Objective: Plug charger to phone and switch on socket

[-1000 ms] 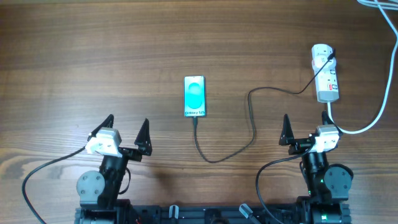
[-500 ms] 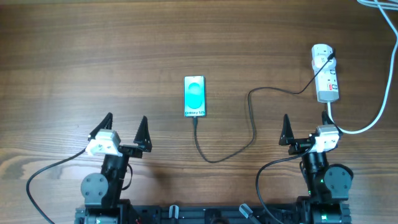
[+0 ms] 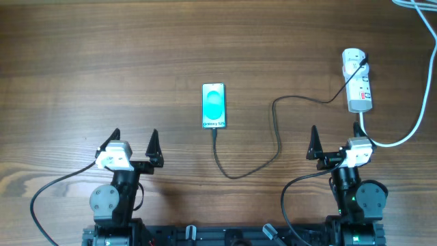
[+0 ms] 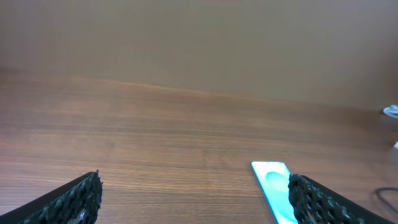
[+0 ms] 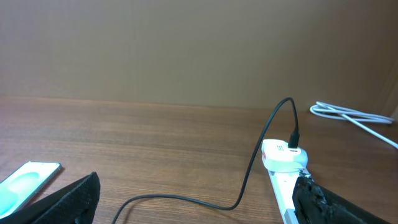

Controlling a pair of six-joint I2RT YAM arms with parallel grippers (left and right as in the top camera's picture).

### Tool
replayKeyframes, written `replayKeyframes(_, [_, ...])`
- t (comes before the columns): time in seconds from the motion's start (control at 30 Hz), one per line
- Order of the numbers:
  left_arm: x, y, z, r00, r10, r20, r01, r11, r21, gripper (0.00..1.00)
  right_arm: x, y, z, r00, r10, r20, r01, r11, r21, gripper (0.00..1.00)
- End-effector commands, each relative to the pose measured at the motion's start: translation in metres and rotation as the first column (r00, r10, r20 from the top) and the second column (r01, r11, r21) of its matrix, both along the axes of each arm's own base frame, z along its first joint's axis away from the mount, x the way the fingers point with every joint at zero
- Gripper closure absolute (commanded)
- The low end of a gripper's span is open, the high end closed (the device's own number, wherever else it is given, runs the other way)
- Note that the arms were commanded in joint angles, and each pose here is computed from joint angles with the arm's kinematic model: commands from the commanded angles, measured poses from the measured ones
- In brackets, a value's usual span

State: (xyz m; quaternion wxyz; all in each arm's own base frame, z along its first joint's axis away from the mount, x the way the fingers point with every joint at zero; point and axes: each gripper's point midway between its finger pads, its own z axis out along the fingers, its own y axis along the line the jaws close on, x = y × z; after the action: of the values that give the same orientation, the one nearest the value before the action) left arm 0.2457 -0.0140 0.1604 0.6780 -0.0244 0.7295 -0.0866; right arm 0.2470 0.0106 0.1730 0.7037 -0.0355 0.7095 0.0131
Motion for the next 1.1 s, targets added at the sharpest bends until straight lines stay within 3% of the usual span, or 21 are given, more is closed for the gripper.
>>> replayKeyframes(0.0, [0.0003, 0.0171, -0.0038, 0.996, 0.092, -0.003, -0.092, 0.994, 0.061, 0.00, -0.0005, -0.0012, 0.0024, 1.000, -0.009, 0.013, 0.009, 1.000, -0.013, 0.00])
replayKeyframes(0.3, [0.0002, 0.0185, -0.0040, 0.996, 0.095, 0.003, -0.094, 0.986, 0.138, 0.00, -0.0005, -0.0012, 0.0024, 1.000, -0.009, 0.013, 0.009, 1.000, -0.014, 0.00])
replayKeyframes(1.07, [0.0003, 0.0178, -0.0036, 0.996, 0.090, 0.004, -0.090, 0.986, 0.138, 0.00, -0.0005, -0.0012, 0.0024, 1.000, -0.009, 0.013, 0.009, 1.000, -0.013, 0.00])
